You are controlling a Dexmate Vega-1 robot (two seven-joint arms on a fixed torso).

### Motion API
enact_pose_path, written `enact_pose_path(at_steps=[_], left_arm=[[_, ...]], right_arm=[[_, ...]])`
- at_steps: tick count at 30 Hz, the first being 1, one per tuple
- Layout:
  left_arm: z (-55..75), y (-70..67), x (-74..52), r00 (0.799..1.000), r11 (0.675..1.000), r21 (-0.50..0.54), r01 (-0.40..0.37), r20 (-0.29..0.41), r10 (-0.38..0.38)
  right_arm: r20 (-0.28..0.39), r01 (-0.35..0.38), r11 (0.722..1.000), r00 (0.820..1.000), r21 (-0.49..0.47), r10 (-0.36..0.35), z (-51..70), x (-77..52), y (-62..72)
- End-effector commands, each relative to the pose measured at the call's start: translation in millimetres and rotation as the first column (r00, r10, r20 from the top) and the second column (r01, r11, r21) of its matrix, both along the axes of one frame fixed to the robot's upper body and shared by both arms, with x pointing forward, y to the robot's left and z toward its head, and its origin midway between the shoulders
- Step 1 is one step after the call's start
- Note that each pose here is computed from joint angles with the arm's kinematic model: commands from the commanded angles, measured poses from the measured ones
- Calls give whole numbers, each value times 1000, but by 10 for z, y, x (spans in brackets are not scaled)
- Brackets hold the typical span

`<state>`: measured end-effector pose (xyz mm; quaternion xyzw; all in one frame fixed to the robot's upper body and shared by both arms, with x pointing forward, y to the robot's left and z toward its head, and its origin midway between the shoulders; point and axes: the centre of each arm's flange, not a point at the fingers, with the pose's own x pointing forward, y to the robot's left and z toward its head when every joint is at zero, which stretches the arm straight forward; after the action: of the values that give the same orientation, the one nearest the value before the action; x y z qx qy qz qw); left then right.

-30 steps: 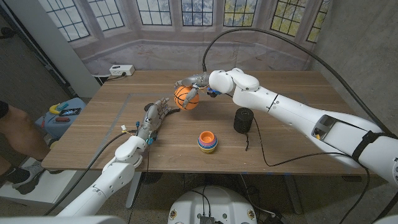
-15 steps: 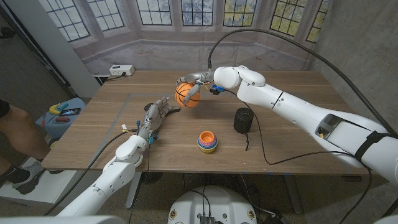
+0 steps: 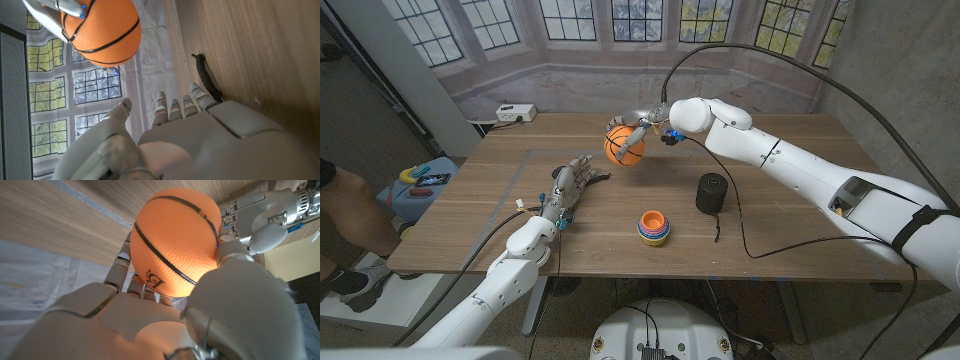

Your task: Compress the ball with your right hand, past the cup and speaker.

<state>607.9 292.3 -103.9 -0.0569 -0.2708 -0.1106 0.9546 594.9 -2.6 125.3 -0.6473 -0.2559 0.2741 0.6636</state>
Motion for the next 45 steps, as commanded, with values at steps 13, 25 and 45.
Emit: enact_pose_path(at_steps=[13, 25, 45], left_arm=[[43, 93, -74, 1000, 1000, -5, -16, 10, 16], [136, 94, -159, 999, 1000, 3, -19, 40, 19], [280, 250, -296, 994, 997, 32, -74, 88, 71]], right_arm=[[-123, -66, 972, 988, 224, 95, 93, 18, -369], [-138, -81, 944, 982, 319, 130, 86, -20, -597], [-198, -124, 847, 945, 517, 259, 60, 67, -892]])
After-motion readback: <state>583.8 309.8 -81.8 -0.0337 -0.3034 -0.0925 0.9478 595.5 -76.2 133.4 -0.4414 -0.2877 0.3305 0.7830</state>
